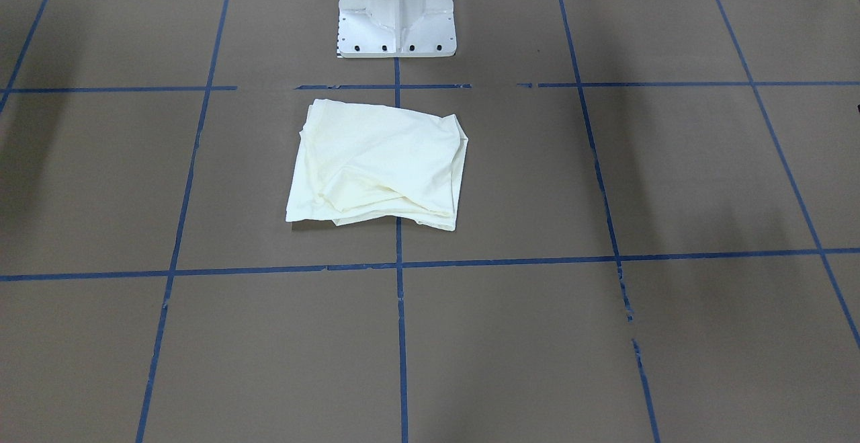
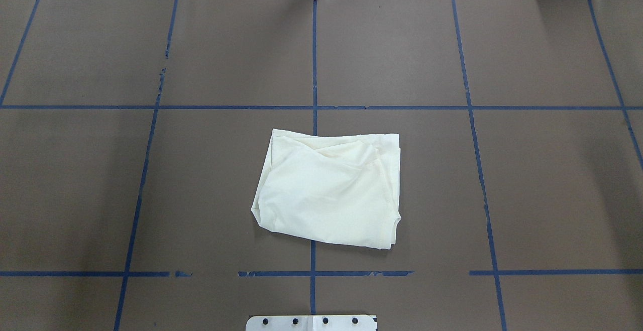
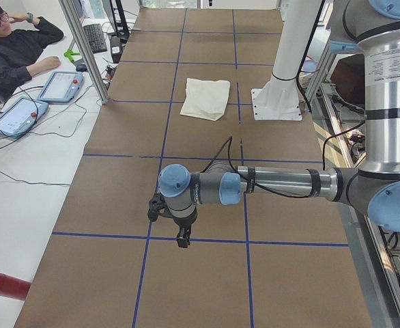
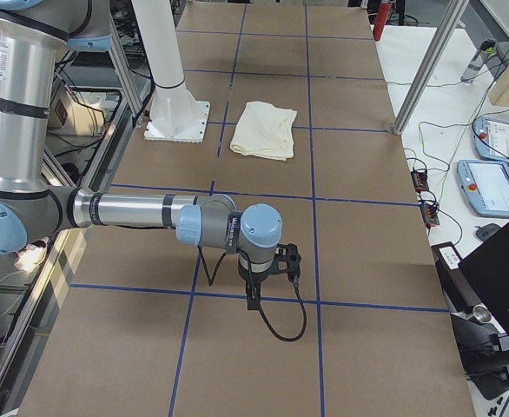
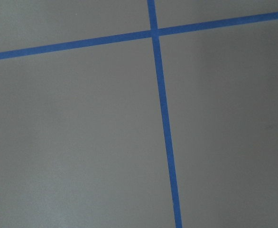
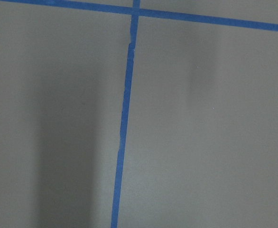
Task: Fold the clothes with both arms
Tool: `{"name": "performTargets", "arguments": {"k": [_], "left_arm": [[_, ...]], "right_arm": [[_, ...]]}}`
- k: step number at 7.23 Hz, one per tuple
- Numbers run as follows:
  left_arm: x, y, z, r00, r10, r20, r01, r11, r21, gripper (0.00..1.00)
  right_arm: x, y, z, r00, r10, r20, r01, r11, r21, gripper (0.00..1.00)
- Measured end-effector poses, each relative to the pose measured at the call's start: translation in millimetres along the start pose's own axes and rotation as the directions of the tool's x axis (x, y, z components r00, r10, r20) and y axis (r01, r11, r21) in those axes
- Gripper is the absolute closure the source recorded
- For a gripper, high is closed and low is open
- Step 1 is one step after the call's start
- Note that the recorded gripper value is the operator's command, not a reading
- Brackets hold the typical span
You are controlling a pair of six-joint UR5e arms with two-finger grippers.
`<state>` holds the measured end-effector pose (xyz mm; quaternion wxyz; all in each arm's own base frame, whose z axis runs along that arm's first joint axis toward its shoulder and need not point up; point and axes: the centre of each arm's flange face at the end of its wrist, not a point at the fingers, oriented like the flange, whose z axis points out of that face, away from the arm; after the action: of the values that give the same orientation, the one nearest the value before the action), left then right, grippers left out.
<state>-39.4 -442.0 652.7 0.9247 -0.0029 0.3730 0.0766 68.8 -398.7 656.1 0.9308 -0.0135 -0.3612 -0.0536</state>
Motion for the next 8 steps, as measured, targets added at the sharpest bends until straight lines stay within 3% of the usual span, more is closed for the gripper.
{"name": "performTargets", "arguments": {"k": [8], "left_arm": [[-9,9,-20,0.999,-0.028,0.016,0.028,0.999,0.043,0.00]], "right_arm": [[-4,-3,-4,1.000,-0.021,0.004,0.021,1.000,0.010,0.00]]}}
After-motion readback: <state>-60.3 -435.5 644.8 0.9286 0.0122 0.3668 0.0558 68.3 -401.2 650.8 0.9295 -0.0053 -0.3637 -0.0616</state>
